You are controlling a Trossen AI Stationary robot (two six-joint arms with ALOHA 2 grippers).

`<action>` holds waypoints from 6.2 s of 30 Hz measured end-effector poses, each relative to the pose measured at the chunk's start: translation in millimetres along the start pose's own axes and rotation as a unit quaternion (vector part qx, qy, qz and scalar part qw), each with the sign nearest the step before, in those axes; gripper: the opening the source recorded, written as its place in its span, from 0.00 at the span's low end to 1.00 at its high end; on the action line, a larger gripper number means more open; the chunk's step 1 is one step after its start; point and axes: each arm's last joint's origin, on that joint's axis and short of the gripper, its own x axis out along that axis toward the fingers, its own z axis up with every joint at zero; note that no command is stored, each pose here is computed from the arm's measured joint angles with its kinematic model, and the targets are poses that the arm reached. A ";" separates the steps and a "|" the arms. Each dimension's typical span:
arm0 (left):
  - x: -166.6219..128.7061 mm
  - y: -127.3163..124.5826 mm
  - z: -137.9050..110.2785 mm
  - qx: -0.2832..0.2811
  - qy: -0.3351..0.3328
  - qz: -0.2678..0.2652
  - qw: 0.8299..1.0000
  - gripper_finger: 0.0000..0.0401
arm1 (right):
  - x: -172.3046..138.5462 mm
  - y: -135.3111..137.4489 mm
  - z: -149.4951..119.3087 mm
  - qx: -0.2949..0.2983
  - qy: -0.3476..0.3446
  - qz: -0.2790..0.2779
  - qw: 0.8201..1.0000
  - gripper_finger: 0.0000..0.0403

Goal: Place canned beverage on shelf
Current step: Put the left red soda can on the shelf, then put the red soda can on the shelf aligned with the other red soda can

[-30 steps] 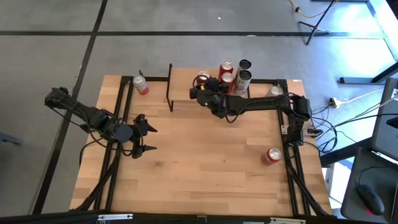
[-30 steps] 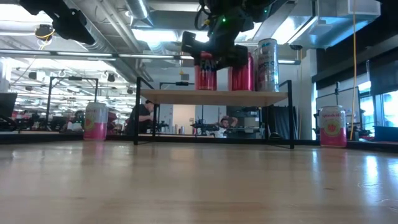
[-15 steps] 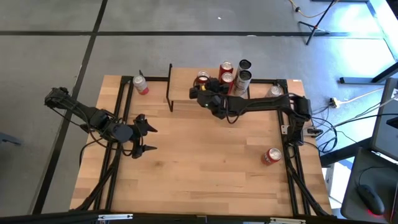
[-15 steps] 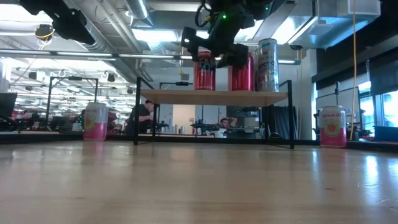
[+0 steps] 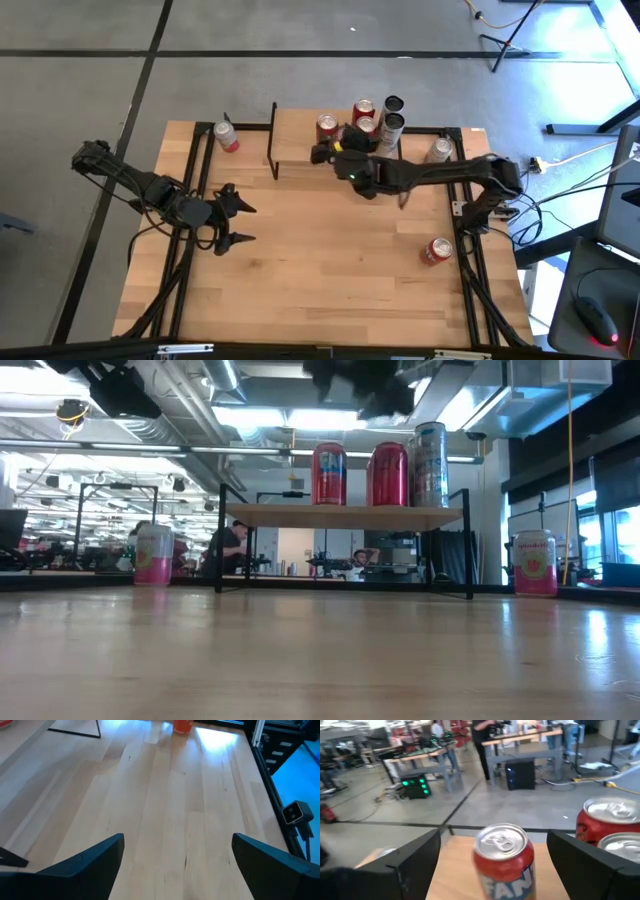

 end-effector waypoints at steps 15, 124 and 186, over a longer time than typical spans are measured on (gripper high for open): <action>27.5 -1.7 30.4 -0.077 -0.117 0.032 0.990 0.89 | -135.3 -40.6 71.0 -0.115 0.099 0.236 0.960 0.87; 129.5 171.3 133.2 -0.024 -0.177 0.203 0.963 0.35 | -152.7 -111.0 77.3 -0.283 0.268 0.278 0.878 0.87; 89.5 37.7 104.2 -0.018 -0.036 0.086 0.995 0.35 | -230.0 -191.2 -36.0 -0.185 0.663 0.016 0.725 0.87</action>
